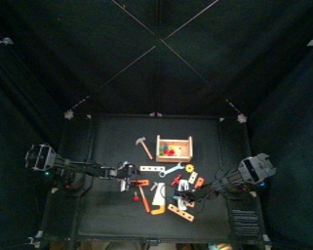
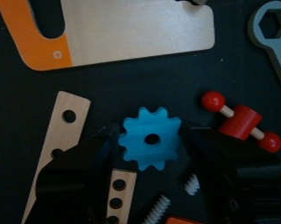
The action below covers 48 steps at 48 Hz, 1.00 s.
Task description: Place blue gear into toolbox
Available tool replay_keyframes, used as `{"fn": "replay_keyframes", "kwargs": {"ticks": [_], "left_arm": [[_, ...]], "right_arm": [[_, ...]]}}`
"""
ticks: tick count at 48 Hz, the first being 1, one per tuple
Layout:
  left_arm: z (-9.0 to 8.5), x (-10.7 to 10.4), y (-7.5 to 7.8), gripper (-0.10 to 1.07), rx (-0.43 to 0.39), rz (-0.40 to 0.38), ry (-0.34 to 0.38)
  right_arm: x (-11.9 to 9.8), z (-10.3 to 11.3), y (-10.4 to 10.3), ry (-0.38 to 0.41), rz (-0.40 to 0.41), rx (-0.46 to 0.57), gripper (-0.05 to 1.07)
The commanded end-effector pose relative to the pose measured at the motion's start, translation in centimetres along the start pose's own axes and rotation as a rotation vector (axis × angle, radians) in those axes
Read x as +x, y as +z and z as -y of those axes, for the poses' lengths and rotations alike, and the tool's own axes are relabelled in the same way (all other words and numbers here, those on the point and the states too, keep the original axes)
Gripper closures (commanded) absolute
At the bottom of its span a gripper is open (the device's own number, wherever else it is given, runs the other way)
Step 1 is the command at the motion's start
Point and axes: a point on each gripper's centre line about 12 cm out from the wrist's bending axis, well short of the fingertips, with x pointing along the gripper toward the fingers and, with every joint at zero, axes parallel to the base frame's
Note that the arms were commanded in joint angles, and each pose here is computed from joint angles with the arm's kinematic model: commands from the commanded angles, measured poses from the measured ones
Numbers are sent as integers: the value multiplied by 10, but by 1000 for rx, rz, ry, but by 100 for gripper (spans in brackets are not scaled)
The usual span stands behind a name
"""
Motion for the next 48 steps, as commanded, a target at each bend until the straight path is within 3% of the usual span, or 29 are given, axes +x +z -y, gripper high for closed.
{"fn": "replay_keyframes", "kwargs": {"ticks": [1,15,32,48], "left_arm": [[1,1,10,13,-3,32,-1],[1,2,10,13,2,34,-1],[1,1,13,13,1,60,-1],[0,0,18,13,1,118,1]], "right_arm": [[-16,1,12,18,59,10,31],[-33,31,37,-36,160,7,31],[-47,119,58,-216,234,106,31],[-59,177,69,-317,273,215,31]]}}
